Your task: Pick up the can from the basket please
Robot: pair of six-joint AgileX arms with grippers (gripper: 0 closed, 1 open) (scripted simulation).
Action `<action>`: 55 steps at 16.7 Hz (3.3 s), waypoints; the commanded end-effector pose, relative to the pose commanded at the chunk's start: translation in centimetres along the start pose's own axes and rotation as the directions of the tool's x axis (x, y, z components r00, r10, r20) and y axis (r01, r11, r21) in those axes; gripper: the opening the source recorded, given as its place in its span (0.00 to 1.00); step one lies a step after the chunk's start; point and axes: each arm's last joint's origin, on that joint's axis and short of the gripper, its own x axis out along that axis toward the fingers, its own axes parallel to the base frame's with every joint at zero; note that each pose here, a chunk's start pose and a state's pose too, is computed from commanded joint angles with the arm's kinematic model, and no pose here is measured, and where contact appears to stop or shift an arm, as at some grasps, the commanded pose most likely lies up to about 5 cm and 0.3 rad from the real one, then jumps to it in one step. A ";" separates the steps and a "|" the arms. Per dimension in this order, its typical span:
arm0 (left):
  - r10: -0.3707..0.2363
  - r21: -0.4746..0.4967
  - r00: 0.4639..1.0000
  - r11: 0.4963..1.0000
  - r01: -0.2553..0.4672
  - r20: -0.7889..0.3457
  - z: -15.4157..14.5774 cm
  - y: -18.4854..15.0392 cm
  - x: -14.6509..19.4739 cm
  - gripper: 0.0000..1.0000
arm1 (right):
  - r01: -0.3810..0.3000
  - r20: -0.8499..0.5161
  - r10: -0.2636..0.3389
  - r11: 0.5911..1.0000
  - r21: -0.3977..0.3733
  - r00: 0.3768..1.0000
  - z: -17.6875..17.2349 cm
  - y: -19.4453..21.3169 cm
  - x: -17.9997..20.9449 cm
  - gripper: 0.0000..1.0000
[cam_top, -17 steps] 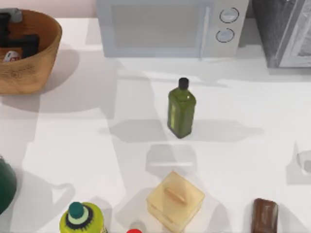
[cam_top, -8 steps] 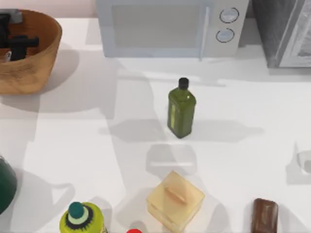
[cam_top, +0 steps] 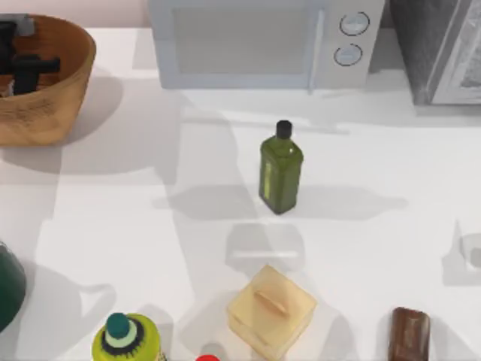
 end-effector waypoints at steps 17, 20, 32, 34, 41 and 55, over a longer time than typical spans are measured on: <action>0.056 -0.023 0.927 0.998 -0.051 0.370 -7.3 -2.7 -15.2 0.00 | 0.000 0.000 0.000 1.000 0.000 1.000 0.0 0.0 0.0 1.00; 0.060 -0.018 0.848 0.998 -0.060 0.527 -12.8 -4.2 -19.5 0.00 | 0.000 0.000 0.000 1.000 0.000 1.000 0.0 0.0 0.0 1.00; 0.011 0.006 0.312 0.999 -0.054 0.950 -36.8 -6.8 -15.8 0.00 | 0.000 0.000 0.000 1.000 0.000 1.000 0.0 0.0 0.0 1.00; 0.006 0.007 0.236 0.999 -0.051 0.972 -38.5 -6.8 -13.0 0.00 | 0.000 0.000 0.000 1.000 0.000 1.000 0.0 0.0 0.0 1.00; 0.019 -0.014 0.105 0.999 -0.051 0.994 -40.3 -6.4 -6.6 0.00 | 0.000 0.000 0.000 1.000 0.000 1.000 0.0 0.0 0.0 1.00; -0.376 0.388 0.095 0.898 -0.206 0.922 -37.6 -9.2 -12.5 0.00 | 0.000 0.000 0.000 1.000 0.000 1.000 0.0 0.0 0.0 1.00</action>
